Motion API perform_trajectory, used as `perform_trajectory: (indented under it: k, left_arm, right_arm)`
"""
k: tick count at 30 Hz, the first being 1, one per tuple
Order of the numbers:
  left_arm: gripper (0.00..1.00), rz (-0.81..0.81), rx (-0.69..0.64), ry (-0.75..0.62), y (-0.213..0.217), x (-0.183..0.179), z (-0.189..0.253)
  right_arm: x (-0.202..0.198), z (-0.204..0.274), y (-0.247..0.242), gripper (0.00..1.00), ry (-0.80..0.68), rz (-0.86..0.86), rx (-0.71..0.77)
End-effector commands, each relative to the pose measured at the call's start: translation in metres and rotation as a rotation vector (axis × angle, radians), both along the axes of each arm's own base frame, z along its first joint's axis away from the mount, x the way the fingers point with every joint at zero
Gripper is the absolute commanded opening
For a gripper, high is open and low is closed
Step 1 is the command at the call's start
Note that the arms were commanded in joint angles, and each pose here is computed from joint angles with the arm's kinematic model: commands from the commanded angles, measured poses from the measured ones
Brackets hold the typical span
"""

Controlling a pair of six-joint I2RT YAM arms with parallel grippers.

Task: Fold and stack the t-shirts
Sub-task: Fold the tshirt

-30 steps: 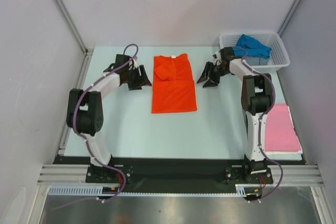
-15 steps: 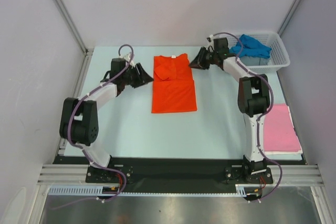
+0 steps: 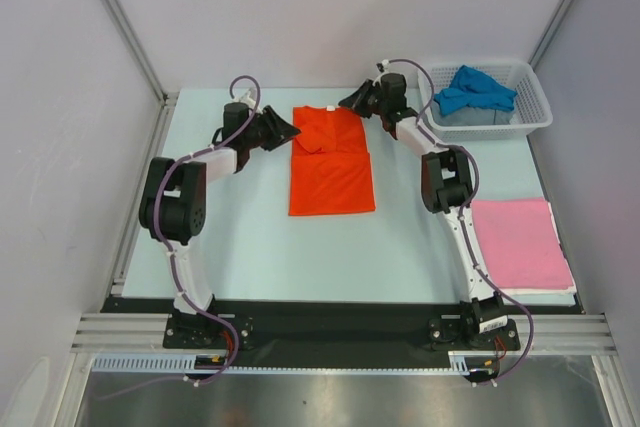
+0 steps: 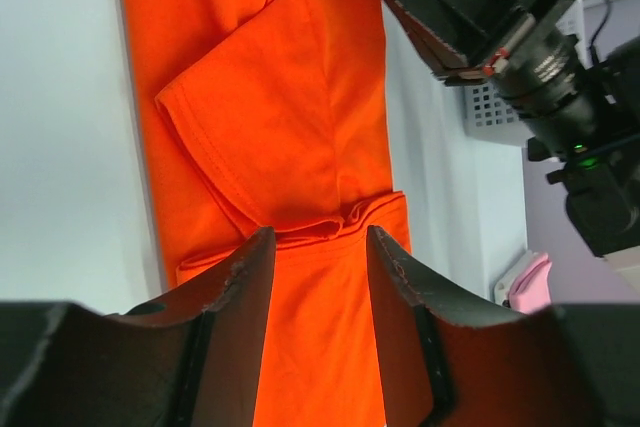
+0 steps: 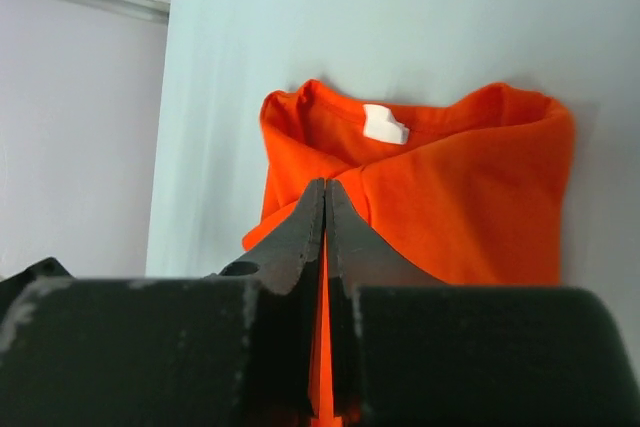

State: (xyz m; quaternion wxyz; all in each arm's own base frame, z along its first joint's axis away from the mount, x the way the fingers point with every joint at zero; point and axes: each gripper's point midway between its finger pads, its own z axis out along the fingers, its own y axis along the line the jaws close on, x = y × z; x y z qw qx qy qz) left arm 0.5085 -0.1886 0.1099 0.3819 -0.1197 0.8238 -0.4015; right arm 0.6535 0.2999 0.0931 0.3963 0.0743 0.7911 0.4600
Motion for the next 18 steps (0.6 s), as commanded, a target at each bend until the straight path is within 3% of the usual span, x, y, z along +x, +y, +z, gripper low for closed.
perform_trajectory:
  k: [1,18]
  left_arm:
    - [0.47,-0.009,-0.047,-0.066,-0.009,0.006,0.016]
    - [0.45,-0.033,-0.053,-0.09,-0.026,0.003,0.033]
  right_arm:
    - [0.023,0.037,-0.002,0.0,-0.099,-0.081,0.063]
    - [0.039,-0.036,-0.036,0.0,0.008,-0.251,-0.021]
